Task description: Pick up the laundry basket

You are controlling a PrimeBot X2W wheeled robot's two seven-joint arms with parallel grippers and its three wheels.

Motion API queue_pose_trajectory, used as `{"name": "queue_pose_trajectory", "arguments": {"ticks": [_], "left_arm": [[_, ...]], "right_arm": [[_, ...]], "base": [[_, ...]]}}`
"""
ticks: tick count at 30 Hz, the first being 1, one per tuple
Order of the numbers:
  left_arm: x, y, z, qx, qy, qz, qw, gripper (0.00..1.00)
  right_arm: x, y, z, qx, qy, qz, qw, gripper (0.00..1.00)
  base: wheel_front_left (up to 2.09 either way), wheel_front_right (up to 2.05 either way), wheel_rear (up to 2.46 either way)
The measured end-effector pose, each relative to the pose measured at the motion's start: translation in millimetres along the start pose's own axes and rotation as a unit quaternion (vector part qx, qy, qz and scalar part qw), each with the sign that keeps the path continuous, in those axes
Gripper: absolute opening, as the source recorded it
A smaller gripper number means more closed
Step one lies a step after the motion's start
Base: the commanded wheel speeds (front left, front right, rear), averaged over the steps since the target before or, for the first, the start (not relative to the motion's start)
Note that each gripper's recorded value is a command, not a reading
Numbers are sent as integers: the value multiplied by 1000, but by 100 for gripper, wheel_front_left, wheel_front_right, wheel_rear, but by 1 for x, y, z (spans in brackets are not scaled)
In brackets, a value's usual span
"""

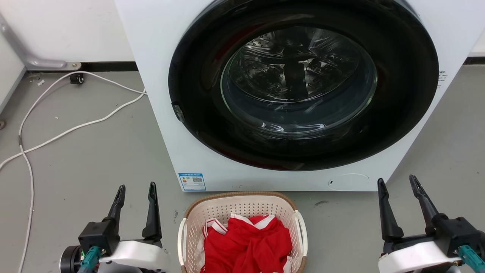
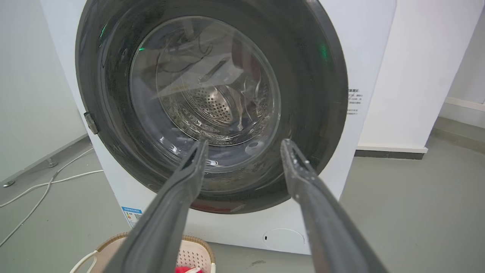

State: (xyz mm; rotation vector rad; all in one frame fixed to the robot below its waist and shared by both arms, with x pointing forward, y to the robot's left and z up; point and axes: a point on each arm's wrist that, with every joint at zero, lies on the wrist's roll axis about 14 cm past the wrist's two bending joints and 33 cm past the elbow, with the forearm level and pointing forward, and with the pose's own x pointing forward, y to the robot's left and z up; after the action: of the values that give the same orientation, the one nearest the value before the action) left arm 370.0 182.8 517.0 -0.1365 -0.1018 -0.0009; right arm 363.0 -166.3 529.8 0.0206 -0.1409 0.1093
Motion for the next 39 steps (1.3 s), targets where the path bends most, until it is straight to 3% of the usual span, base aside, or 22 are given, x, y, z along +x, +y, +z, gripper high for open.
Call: {"name": "queue_pose_trajectory", "arguments": {"ticks": [15,39], "left_arm": [[-3,-3,2,52,-9,-11,999,100],[-5,-1,0,48,-6,-6,999,100]], "right_arm": [[-1,2,5,-36,-13,8,999,100],[-3,-5,0,-3,-7,-7,1000,100]], "base": [[0,0,0],[0,0,0]]}}
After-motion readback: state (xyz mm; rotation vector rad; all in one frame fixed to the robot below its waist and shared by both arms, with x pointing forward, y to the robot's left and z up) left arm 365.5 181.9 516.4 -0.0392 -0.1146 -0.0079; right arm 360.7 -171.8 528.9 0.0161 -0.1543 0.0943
